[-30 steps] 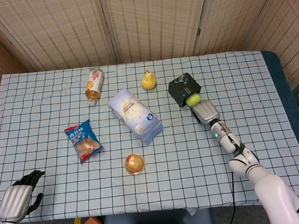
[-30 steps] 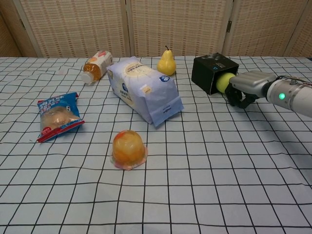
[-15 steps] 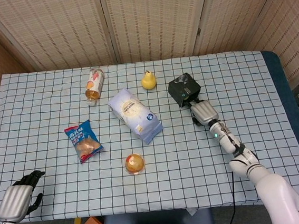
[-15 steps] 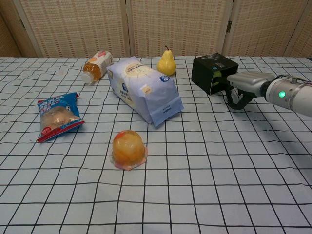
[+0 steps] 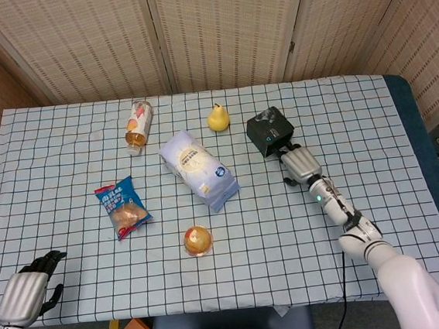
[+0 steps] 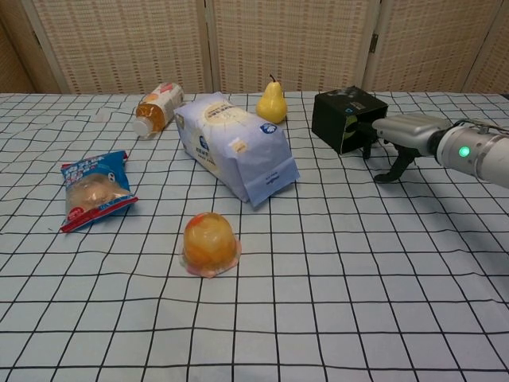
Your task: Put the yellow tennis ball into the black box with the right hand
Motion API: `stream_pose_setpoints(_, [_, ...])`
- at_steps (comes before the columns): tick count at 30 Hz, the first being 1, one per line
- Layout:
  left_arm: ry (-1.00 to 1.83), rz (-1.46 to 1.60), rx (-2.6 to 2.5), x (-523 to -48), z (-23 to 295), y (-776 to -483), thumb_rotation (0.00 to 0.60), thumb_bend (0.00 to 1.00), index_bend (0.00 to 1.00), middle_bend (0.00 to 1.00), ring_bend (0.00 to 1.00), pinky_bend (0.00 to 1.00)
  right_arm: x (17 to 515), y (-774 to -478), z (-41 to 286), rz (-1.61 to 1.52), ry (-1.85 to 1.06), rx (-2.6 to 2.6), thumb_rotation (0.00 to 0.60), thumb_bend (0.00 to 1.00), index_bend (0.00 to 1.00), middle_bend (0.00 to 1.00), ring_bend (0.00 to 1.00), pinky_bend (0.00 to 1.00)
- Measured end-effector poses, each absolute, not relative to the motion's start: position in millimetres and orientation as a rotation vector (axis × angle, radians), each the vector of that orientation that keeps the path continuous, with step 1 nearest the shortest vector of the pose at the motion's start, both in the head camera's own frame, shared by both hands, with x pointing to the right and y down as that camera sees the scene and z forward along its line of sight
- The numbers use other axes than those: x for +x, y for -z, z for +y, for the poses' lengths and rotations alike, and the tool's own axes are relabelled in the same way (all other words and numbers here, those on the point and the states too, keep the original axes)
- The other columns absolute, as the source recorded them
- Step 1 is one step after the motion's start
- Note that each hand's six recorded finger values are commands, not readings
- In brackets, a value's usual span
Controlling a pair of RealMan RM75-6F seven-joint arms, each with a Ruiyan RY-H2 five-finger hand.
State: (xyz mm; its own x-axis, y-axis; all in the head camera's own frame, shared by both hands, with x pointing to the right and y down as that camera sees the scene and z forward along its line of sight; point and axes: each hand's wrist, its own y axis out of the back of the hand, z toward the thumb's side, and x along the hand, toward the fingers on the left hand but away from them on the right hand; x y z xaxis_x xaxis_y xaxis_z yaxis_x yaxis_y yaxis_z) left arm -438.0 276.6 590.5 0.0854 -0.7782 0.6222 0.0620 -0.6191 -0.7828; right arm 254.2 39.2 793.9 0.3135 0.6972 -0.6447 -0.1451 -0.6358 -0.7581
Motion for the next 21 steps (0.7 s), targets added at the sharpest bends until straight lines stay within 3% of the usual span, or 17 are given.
stream_pose_setpoints(16, [1.592, 0.715, -1.717, -434, 277, -588, 0.600, 0.42, 0.21, 0.18, 0.23, 0.43, 263, -772, 33, -0.552, -1.394, -1.807, 0.600, 0.20, 0.06, 0.00, 0.00, 0.28])
stream_pose_setpoints(21, [1.591, 0.715, -1.719, -434, 278, -588, 0.600, 0.43, 0.21, 0.18, 0.23, 0.43, 266, -763, 39, -0.529, -1.392, -1.799, 0.600, 0.20, 0.12, 0.06, 0.01, 0.33])
